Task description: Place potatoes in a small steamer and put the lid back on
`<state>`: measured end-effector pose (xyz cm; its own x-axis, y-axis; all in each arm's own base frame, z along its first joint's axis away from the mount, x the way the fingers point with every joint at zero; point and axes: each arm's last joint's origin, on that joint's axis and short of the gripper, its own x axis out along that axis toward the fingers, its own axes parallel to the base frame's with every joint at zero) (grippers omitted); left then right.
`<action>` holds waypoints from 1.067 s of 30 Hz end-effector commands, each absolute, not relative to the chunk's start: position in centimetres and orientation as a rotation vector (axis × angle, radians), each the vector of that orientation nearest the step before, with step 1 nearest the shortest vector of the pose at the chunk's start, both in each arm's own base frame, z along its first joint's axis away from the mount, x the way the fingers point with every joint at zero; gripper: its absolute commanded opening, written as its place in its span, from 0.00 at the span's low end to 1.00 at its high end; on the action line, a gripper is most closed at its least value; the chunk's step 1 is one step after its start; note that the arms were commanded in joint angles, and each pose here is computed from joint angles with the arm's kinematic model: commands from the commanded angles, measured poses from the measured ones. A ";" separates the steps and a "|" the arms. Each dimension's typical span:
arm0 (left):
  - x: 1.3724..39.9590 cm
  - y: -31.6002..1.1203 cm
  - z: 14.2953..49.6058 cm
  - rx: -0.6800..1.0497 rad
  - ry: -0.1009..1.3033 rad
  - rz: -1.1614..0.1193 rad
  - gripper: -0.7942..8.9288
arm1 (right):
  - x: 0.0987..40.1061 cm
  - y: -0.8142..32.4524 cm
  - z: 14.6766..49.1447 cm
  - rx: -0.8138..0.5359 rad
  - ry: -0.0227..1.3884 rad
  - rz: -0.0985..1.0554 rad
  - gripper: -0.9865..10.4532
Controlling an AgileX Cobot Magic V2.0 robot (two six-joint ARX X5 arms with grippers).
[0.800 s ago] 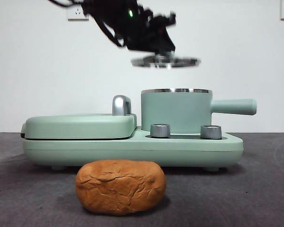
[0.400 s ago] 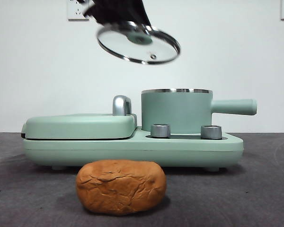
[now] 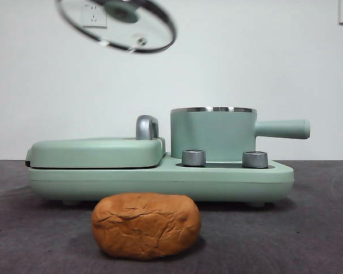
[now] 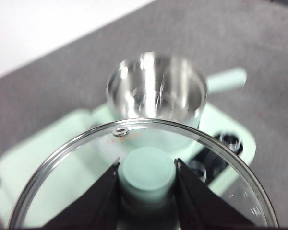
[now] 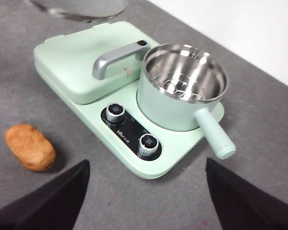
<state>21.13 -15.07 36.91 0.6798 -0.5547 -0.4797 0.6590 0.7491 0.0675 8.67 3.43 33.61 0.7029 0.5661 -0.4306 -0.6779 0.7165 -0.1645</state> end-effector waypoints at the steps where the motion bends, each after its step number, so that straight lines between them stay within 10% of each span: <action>1: 19.5 -13.7 36.2 0.201 0.450 -0.654 0.10 | 9.4 3.9 33.9 -0.347 0.358 0.744 0.42; 32: 11.1 -6.3 35.8 0.083 0.366 -0.411 0.10 | 17.9 20.4 22.7 -0.602 0.684 1.336 0.47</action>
